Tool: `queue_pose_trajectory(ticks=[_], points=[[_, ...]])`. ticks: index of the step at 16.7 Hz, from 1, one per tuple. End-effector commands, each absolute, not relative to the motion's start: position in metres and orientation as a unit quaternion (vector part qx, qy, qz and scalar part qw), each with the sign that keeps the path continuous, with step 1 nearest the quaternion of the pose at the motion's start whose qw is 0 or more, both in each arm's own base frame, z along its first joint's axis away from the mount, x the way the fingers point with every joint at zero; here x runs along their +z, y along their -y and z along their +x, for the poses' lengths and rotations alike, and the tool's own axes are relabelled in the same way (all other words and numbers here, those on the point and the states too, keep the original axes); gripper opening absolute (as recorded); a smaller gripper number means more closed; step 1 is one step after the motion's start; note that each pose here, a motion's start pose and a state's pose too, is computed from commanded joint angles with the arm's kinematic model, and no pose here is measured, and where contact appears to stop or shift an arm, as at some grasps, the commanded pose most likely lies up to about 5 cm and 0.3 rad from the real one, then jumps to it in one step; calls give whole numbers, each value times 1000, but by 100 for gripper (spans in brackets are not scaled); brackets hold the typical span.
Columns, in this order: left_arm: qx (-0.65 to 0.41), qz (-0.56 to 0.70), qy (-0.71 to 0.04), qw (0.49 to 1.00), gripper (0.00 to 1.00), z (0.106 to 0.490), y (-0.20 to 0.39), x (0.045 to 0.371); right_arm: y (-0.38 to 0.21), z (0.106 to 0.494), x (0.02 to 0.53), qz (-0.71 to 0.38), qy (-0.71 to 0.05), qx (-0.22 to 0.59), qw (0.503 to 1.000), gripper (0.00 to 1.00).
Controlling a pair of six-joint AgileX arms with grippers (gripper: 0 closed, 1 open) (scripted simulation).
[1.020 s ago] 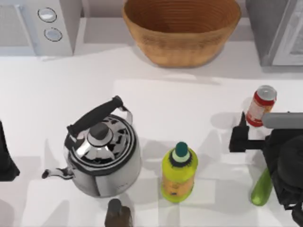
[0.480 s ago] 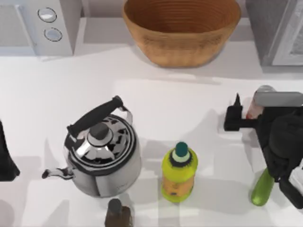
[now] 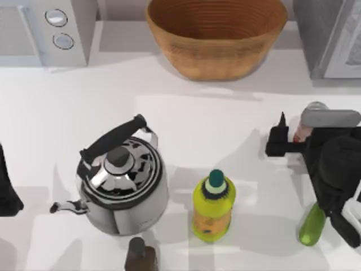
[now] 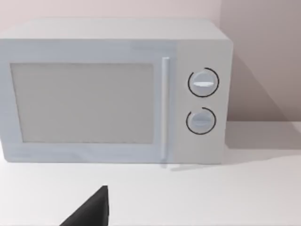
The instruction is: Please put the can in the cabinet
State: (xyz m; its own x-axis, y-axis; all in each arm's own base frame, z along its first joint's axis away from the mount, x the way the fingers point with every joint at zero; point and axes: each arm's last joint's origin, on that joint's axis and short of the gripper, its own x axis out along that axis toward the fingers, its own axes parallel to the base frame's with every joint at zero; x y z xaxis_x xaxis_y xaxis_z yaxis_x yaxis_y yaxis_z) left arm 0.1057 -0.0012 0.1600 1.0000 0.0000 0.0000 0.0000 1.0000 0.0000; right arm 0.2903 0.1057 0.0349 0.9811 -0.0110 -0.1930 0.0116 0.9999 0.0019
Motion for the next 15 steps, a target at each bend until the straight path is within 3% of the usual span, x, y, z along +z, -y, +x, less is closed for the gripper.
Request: queue_pose_trajectory(ticks=[11,15], points=[[0,0,0,1000,100,106,1,160,-106,290,35,2,-97,-6,995,2],[0,0,0,1000,100,106,1,160,-106,290,35,2,-97,-6,995,0]])
